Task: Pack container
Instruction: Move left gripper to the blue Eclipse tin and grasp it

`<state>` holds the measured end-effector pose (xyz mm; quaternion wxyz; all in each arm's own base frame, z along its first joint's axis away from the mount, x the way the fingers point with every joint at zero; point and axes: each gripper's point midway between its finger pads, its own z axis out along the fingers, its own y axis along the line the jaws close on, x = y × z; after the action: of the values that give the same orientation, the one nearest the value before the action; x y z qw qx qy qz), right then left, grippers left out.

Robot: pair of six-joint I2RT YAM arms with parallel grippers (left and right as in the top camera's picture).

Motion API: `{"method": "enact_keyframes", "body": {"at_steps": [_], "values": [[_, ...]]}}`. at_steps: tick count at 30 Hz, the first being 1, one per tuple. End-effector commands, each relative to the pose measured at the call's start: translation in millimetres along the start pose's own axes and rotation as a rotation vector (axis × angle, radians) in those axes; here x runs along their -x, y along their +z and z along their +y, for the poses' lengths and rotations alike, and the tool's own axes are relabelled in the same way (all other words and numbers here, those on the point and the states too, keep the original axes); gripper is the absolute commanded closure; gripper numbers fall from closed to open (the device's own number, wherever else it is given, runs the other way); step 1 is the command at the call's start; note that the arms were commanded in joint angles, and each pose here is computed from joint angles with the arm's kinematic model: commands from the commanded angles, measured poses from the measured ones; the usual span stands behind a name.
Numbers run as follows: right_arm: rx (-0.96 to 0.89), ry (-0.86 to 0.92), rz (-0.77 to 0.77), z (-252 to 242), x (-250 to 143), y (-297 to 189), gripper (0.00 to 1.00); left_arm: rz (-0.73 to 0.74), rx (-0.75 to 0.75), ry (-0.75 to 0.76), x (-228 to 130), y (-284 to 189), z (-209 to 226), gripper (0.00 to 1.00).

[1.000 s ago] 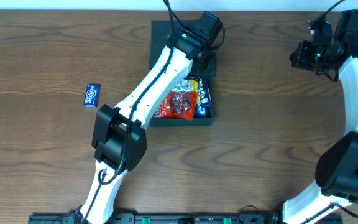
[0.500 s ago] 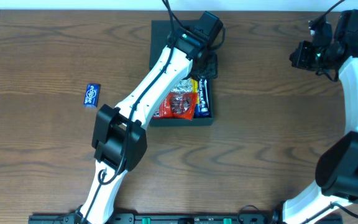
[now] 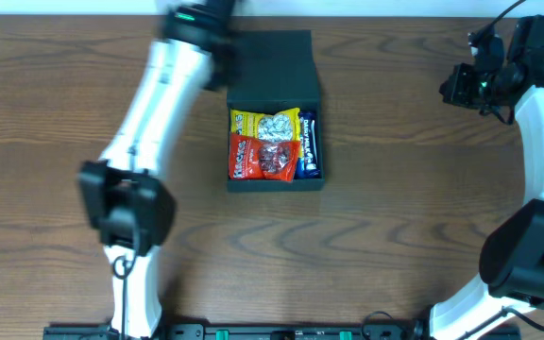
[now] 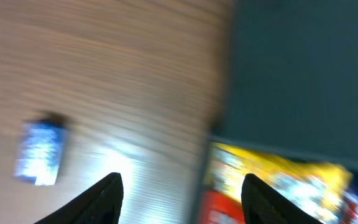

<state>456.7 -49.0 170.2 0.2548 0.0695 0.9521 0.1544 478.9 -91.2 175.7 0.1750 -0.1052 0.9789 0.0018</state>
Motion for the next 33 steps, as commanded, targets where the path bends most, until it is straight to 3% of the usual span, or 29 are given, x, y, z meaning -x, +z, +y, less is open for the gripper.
{"method": "enact_keyframes", "body": {"at_steps": [1,5,9,17,33], "values": [[-0.007,0.02,-0.005,-4.7,2.1,-0.7,0.98,-0.008,0.047,0.015,16.2,-16.4,61.8,0.38],[-0.007,0.02,-0.004,-4.3,2.0,-0.6,0.98,0.128,0.098,0.035,-3.7,-4.9,123.9,0.38],[-0.006,0.018,-0.004,-3.4,1.9,-0.3,0.98,0.281,0.135,-0.111,-40.7,20.3,164.2,0.39],[-0.006,0.018,-0.005,-3.4,2.2,-0.3,0.97,0.386,0.064,0.009,-79.2,70.0,166.4,0.43],[-0.006,0.017,-0.007,-3.5,2.7,-0.3,0.97,0.303,-0.005,0.122,-87.1,125.1,158.6,0.34]]}}
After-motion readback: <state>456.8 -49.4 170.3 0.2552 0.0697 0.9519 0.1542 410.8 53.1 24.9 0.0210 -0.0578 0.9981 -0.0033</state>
